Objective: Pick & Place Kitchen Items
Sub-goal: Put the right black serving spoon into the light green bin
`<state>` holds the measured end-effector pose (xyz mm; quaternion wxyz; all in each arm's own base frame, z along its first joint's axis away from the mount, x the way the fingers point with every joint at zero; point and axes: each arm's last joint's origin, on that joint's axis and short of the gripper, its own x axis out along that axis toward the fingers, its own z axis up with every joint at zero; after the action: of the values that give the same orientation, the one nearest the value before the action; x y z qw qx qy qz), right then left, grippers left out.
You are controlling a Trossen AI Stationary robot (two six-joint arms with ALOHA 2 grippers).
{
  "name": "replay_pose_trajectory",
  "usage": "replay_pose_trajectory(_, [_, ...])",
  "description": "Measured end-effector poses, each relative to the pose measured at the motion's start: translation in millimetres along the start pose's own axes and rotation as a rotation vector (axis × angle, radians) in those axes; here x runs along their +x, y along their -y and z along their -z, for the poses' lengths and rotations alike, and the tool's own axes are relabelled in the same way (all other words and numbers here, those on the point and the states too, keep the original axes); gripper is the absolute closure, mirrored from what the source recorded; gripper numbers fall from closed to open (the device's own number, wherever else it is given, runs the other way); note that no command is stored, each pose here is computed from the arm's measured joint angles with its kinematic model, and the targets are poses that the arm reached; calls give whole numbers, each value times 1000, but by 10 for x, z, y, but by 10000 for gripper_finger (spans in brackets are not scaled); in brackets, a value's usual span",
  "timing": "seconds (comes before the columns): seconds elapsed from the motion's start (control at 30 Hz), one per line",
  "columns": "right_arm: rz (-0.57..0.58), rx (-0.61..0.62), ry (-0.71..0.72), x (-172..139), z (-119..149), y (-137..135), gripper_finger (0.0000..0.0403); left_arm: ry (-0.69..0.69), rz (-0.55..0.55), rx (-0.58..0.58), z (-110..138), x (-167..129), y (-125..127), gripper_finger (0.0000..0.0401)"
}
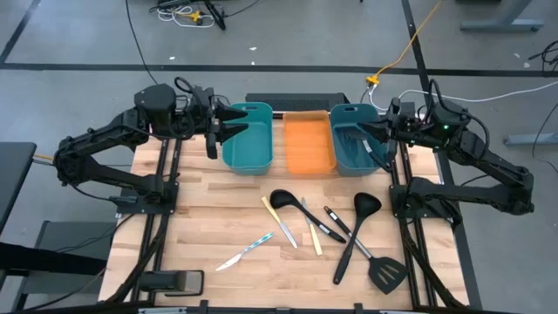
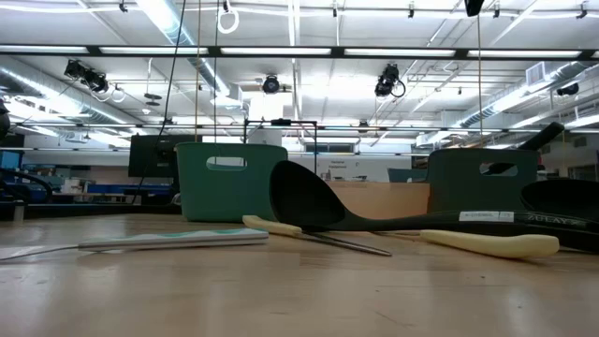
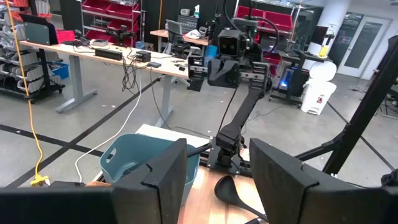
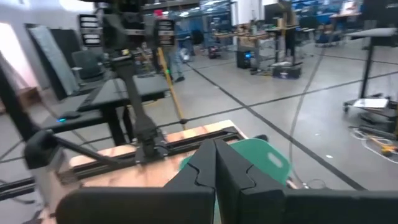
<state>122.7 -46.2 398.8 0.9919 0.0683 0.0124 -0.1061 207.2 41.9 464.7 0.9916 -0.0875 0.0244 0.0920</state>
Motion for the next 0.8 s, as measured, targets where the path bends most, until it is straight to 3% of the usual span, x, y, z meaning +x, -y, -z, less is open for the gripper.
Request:
replay_pose_trajectory(0.37, [-140, 30, -20, 13, 23, -185, 403, 0, 0, 2, 0, -1, 0, 221])
replay_pose_trajectory(0.8, [-184, -15, -18, 10, 37, -321, 403, 1, 0, 1, -1, -1, 0, 221])
